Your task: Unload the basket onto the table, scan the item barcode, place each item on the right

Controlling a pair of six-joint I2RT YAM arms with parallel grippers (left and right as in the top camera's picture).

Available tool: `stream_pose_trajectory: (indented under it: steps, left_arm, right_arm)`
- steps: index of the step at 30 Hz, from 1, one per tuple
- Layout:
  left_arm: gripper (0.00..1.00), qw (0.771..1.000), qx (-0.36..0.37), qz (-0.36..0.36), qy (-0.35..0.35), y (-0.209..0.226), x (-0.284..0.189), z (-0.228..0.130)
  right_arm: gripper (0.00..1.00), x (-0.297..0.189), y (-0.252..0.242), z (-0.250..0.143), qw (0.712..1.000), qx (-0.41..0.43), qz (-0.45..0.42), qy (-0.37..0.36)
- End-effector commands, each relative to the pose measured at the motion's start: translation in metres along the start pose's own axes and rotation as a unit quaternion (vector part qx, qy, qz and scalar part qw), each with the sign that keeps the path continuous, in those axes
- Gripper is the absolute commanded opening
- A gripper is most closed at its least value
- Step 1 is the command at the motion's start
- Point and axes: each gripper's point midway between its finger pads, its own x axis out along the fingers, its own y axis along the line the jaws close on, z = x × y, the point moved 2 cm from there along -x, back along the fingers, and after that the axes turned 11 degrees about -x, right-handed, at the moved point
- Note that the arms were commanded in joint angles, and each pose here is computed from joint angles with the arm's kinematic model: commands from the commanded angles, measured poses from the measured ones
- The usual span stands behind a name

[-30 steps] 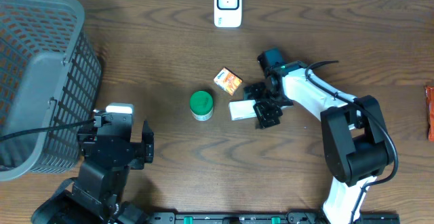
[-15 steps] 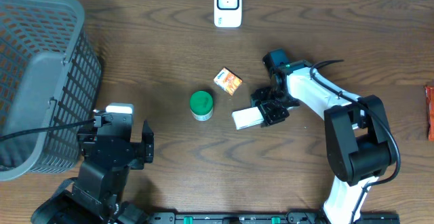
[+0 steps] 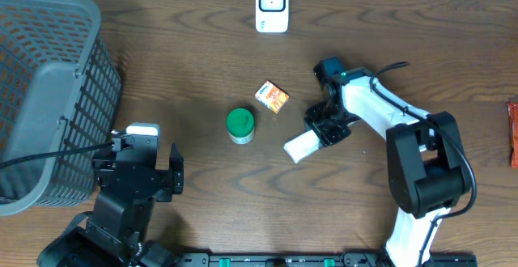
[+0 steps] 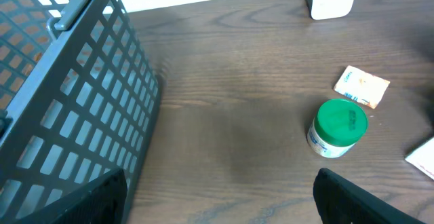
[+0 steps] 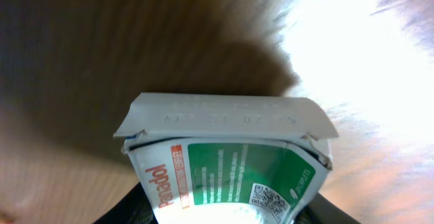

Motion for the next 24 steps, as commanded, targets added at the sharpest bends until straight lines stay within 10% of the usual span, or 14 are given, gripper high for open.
stream_pose_trajectory:
  steps: [1, 13, 24]
  left_arm:
    - [0.88, 1.000, -0.002, 0.003, -0.002, 0.001, 0.000, -0.001]
    - [0.88, 1.000, -0.002, 0.003, -0.002, 0.001, 0.000, -0.001]
    - [0.88, 1.000, -0.002, 0.003, -0.002, 0.001, 0.000, -0.001]
  right_arm:
    - [0.43, 0.012, -0.031, 0.021, 0.995, -0.025, -0.090, -0.023]
    - [0.45, -0.039, -0.034, -0.025, 0.981, -0.112, -0.101, 0.124]
    - [0.86, -0.038, -0.045, 0.000, 0.978, -0.135, -0.155, 0.041]
